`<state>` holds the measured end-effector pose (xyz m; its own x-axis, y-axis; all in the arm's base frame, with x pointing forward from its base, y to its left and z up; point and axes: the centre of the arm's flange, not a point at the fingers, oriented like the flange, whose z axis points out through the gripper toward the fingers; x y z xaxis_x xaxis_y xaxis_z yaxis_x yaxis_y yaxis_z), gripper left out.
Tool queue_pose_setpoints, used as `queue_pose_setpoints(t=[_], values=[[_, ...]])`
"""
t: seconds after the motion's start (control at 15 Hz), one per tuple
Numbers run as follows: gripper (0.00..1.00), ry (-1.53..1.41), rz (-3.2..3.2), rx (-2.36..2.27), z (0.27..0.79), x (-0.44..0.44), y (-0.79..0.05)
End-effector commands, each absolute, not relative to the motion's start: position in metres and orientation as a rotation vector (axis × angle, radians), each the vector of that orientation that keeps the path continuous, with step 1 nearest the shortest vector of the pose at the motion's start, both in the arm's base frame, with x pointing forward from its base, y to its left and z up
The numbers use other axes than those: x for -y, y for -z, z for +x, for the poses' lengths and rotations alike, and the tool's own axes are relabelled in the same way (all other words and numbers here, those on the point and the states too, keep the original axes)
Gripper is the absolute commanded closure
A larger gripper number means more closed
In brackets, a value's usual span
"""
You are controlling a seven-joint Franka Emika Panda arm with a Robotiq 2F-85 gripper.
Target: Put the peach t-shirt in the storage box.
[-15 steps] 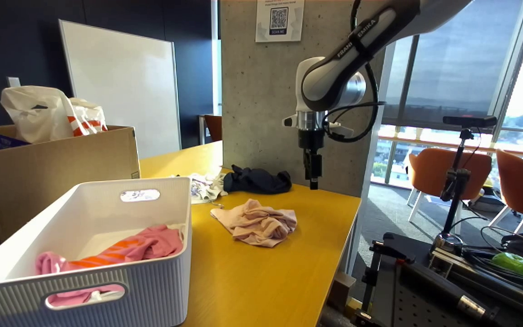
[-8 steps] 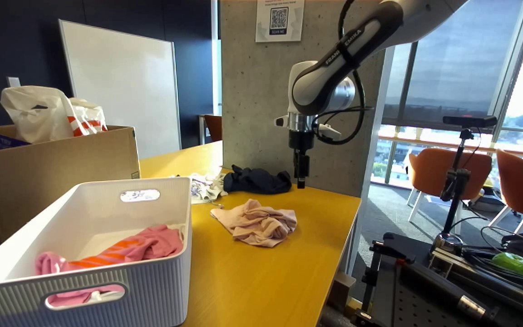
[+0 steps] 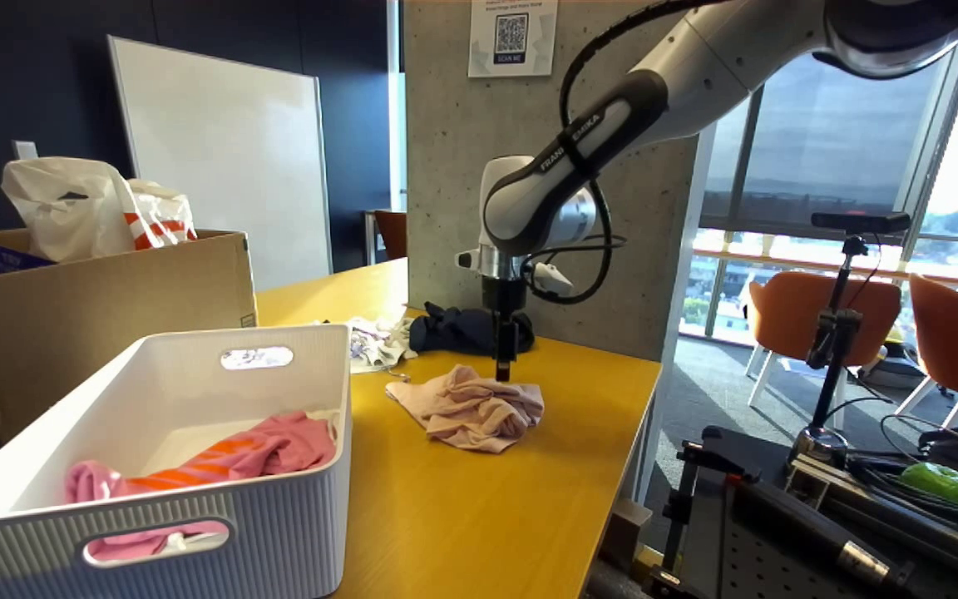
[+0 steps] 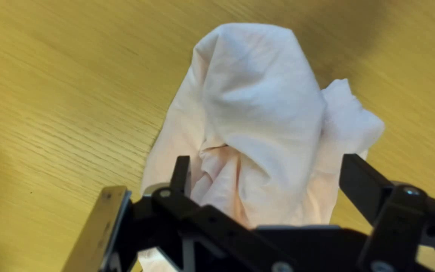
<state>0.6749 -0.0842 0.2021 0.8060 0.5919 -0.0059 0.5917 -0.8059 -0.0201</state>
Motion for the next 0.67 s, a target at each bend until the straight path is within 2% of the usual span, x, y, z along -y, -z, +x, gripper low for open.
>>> queue_pose_setpoints(t=[0.0, 0.2, 0.27, 0.33, 0.6], values=[[0.0, -0.03, -2.945, 0.985, 0.717, 0.087, -0.174], [0.0, -0.032, -2.947, 1.006, 0.727, 0.082, -0.159], [0.25, -0.039, -2.942, 1.009, 0.731, 0.081, -0.156], [0.26, -0.044, -2.926, 1.014, 0.736, 0.08, -0.151], [0.58, -0.096, -2.897, 1.005, 0.749, 0.079, -0.143]])
